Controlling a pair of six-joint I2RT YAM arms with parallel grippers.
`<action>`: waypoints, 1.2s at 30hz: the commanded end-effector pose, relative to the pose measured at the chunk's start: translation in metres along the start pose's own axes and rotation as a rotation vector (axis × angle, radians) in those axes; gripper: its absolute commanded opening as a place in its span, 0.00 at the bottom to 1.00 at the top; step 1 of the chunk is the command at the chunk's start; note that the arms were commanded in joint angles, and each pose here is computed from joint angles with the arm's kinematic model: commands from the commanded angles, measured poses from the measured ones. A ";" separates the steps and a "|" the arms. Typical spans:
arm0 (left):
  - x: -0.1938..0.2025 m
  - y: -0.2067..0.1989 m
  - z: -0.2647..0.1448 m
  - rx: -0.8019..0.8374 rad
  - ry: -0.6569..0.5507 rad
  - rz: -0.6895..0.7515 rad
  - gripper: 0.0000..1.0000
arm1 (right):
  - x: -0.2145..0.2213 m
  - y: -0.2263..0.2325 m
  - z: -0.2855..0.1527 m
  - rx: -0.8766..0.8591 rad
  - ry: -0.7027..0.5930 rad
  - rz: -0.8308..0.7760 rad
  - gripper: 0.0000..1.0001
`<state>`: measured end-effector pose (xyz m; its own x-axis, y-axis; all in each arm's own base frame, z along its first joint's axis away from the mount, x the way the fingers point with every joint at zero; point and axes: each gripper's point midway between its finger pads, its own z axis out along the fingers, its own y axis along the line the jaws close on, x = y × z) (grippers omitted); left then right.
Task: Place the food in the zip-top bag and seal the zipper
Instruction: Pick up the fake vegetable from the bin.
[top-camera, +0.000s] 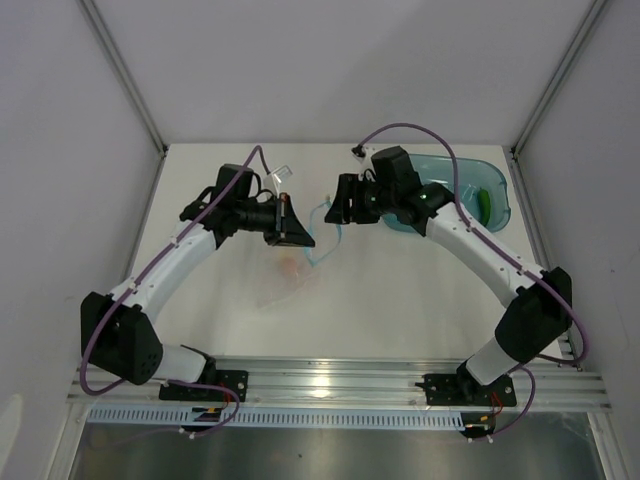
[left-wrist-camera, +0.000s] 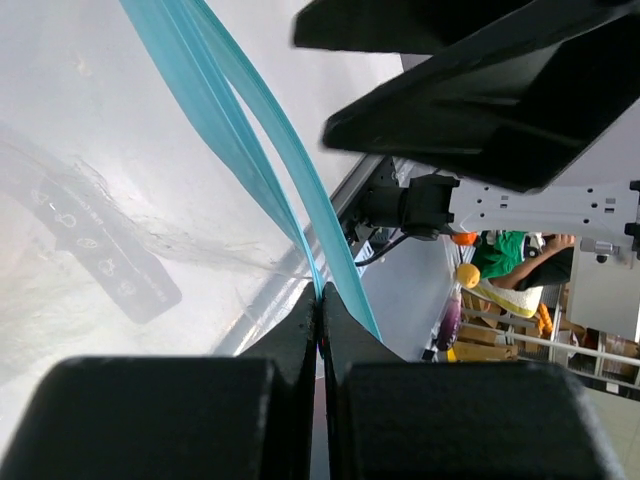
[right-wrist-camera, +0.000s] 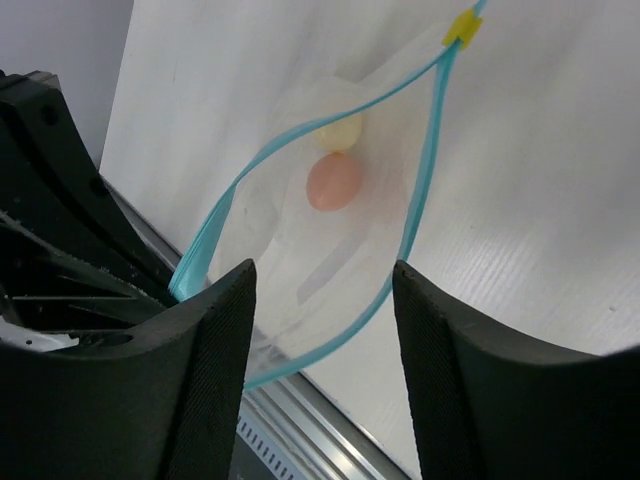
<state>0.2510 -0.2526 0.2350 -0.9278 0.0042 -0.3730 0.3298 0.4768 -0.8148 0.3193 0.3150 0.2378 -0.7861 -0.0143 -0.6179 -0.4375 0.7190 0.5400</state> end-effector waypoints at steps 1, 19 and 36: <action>-0.004 -0.006 -0.008 -0.005 -0.051 0.042 0.01 | -0.025 -0.008 -0.025 0.063 -0.123 -0.025 0.57; 0.003 0.011 -0.015 -0.086 -0.104 0.103 0.01 | -0.098 -0.188 -0.121 0.681 -0.433 0.228 0.92; 0.005 0.017 -0.019 -0.120 -0.129 0.137 0.01 | -0.066 -0.337 -0.119 1.193 -0.303 0.220 0.98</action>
<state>0.2465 -0.2330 0.2169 -0.8884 -0.0352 -0.4578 0.3558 0.5776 -0.7347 0.4536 0.0167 0.1715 -0.6100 0.2150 -0.7627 0.4103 0.9091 -0.0718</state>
